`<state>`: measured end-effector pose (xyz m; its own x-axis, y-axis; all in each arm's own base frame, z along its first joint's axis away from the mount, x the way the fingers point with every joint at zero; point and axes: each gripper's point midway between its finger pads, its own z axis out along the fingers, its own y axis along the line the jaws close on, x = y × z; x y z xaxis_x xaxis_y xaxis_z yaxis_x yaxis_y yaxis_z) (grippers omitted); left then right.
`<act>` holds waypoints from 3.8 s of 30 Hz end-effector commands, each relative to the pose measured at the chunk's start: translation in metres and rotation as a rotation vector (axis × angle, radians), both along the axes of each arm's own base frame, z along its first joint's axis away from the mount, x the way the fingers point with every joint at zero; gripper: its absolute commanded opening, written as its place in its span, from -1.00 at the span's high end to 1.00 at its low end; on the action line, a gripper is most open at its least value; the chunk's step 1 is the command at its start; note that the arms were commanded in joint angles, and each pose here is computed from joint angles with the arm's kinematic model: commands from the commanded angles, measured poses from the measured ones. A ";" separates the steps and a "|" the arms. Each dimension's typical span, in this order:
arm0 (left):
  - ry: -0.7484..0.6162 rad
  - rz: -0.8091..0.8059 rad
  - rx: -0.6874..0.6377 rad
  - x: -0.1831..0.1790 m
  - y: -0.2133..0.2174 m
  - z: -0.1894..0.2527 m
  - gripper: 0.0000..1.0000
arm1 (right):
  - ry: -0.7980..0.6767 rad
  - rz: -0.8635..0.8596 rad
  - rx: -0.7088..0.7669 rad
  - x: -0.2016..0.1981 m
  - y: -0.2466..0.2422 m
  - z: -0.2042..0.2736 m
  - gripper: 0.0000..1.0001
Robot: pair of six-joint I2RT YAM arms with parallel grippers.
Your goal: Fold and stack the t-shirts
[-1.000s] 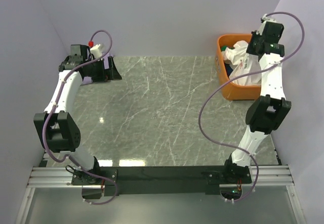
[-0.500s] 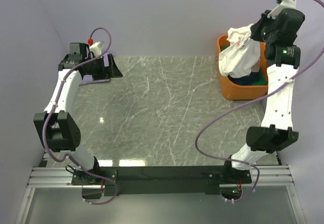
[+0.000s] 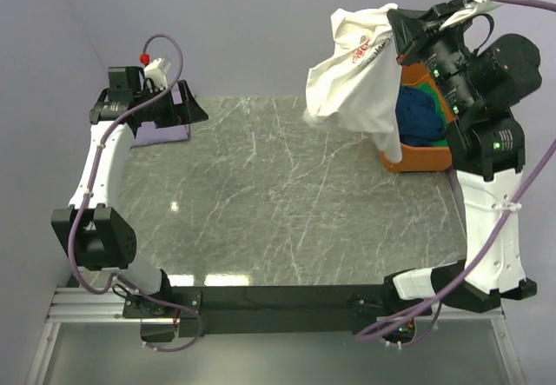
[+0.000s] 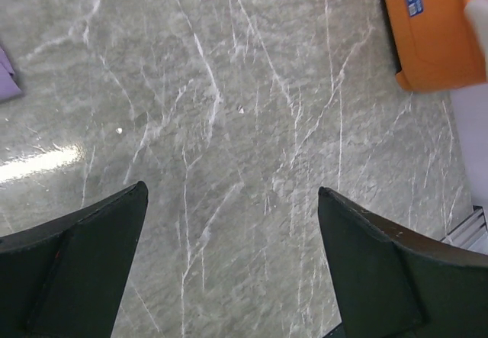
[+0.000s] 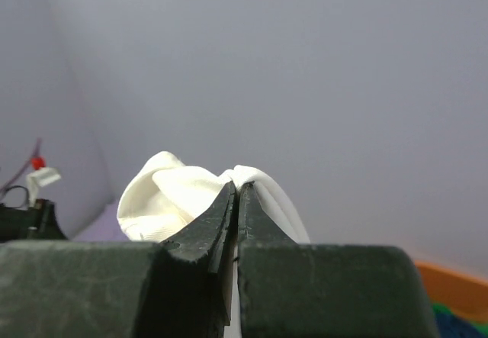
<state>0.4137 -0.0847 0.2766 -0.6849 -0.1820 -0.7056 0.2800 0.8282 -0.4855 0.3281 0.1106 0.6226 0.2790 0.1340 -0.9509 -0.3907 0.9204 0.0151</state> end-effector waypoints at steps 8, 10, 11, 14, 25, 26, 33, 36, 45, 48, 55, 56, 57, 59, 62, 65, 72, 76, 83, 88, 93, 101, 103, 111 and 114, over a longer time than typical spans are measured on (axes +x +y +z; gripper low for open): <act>-0.214 0.068 -0.011 -0.021 0.012 0.071 -0.99 | -0.056 0.252 0.032 -0.030 0.075 -0.009 1.00; -0.219 0.078 -0.013 -0.023 0.014 0.073 -0.99 | 0.007 0.293 0.021 -0.020 0.098 -0.038 1.00; -0.221 0.079 -0.015 -0.024 0.014 0.074 -0.99 | 0.043 0.319 0.020 -0.017 0.109 -0.052 1.00; -0.228 0.077 -0.016 -0.027 0.015 0.073 -0.99 | 0.220 0.492 -0.055 -0.011 0.165 -0.126 0.37; -0.136 -0.260 0.050 -0.067 -0.005 0.003 -0.82 | 0.912 0.586 -0.545 -0.021 0.123 -0.394 -0.69; -0.142 -0.331 0.090 -0.073 -0.009 -0.013 -0.74 | 1.002 0.579 -0.538 -0.026 0.104 -0.416 -0.67; -0.171 -0.834 0.402 -0.149 -0.086 -0.106 -0.44 | 1.354 0.630 -0.417 -0.055 0.076 -0.493 -0.34; -0.214 -0.948 0.501 -0.171 -0.103 -0.140 -0.42 | 1.448 0.592 -0.377 -0.059 0.075 -0.522 -0.28; -0.266 -0.952 0.547 -0.167 -0.147 -0.188 -0.64 | 1.618 0.474 -0.298 -0.050 0.072 -0.578 -0.26; -0.259 -0.891 0.539 -0.159 -0.152 -0.197 -0.59 | 1.663 0.478 -0.303 -0.044 0.074 -0.589 0.05; -0.216 -0.845 0.496 -0.140 -0.168 -0.207 -0.09 | 1.571 0.454 -0.330 -0.011 0.061 -0.566 1.00; -0.199 -0.850 0.485 -0.139 -0.169 -0.206 0.04 | 1.547 0.440 -0.334 -0.005 0.056 -0.558 1.00; -0.190 -0.857 0.444 -0.138 -0.168 -0.203 0.29 | 1.510 0.419 -0.328 0.002 0.049 -0.546 1.00; -0.173 -0.821 0.415 -0.125 -0.156 -0.193 0.89 | 1.438 0.402 -0.344 0.013 0.041 -0.523 1.00; -0.166 -0.757 0.407 -0.101 -0.130 -0.175 0.99 | 1.337 0.382 -0.393 0.023 0.033 -0.492 1.00; -0.196 -0.691 0.409 -0.068 -0.096 -0.149 0.99 | 1.253 0.472 -0.443 0.010 0.043 -0.465 1.00; -0.169 -0.895 0.479 -0.091 -0.035 -0.129 0.99 | 1.053 0.808 -0.932 -0.108 0.116 -0.478 1.00; -0.017 -1.058 0.556 -0.165 0.011 -0.158 0.99 | 1.112 0.948 -1.090 -0.175 0.105 -0.522 1.00; 0.001 -1.060 0.761 -0.192 0.055 -0.193 0.47 | 1.098 0.855 -1.051 -0.166 0.074 -0.513 -0.26; 0.029 -0.833 0.522 -0.136 0.027 -0.169 -0.24 | 1.318 0.734 -0.706 -0.103 0.075 -0.506 -0.18; 0.038 -0.581 0.420 -0.055 0.017 -0.165 -0.39 | 1.472 0.705 -0.573 -0.079 0.091 -0.526 -0.02; 0.085 -0.472 0.422 0.004 0.018 -0.192 -0.40 | 1.660 0.713 -0.510 -0.082 0.110 -0.563 -0.15; 0.110 -0.486 0.422 0.006 0.019 -0.204 -0.40 | 1.707 0.730 -0.532 -0.094 0.111 -0.571 -0.19; 0.174 -0.587 0.424 -0.012 -0.002 -0.235 -0.42 | 1.813 0.802 -0.642 -0.131 0.116 -0.593 -0.27; 0.199 -0.611 0.406 -0.020 -0.007 -0.241 -0.37 | 1.830 0.844 -0.626 -0.136 0.121 -0.592 -0.27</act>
